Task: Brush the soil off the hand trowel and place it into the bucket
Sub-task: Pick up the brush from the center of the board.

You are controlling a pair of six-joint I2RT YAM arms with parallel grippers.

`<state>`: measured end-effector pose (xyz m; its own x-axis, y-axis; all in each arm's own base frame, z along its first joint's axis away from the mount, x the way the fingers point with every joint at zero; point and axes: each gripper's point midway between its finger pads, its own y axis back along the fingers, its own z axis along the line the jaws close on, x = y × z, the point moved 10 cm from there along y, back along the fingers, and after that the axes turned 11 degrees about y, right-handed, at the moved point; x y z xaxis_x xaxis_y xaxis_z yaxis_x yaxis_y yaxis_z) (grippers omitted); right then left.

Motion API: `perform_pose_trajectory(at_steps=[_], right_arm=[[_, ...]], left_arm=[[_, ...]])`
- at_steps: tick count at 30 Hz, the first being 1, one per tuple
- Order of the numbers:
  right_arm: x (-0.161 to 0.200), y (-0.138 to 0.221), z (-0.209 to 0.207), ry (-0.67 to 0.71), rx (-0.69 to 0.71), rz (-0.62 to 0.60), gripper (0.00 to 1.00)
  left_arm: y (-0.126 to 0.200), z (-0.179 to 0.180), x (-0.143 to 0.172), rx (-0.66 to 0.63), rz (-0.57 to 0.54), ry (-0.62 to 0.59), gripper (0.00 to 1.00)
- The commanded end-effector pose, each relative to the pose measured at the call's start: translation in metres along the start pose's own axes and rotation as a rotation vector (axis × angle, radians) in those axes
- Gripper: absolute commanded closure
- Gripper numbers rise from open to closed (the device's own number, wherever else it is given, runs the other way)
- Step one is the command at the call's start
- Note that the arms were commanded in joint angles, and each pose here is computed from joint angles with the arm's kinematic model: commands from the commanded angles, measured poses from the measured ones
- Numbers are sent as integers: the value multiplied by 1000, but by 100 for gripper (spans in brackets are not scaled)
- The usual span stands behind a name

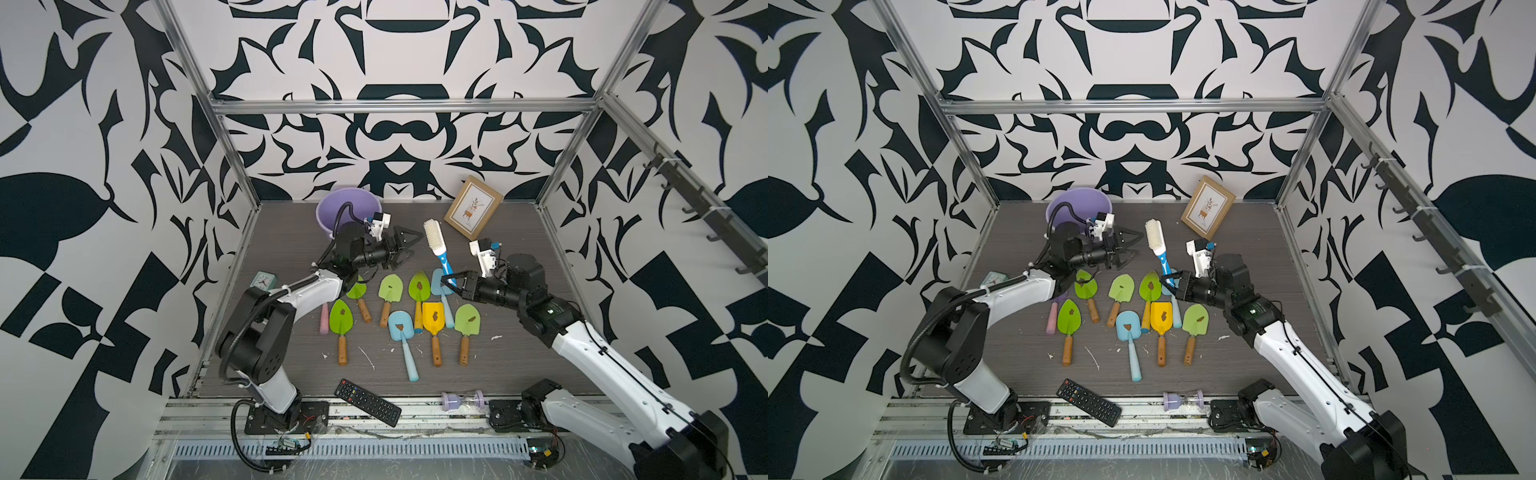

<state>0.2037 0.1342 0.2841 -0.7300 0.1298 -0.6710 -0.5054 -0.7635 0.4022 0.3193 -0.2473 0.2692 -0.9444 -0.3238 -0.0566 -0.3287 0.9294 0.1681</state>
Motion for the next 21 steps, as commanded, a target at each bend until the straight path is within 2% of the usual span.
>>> perform_pose_trajectory(at_steps=[1, 4, 8, 12, 17, 21], right_arm=[[5, 8, -5, 101, 223, 81, 100], [6, 4, 2, 170, 289, 106, 100], [8, -3, 11, 234, 356, 127, 100], [10, -10, 19, 272, 352, 140, 100], [11, -16, 29, 325, 350, 145, 100], [15, -22, 35, 377, 380, 175, 100]], left_arm=[[18, 3, 18, -458, -105, -157, 1], [16, -4, 23, -452, -112, -150, 1], [-5, -5, 28, -447, -13, -142, 1], [-22, -1, 41, -518, 30, -176, 0], [-32, 7, 43, -513, 69, -153, 1], [-38, 6, 43, -473, 97, -147, 11]])
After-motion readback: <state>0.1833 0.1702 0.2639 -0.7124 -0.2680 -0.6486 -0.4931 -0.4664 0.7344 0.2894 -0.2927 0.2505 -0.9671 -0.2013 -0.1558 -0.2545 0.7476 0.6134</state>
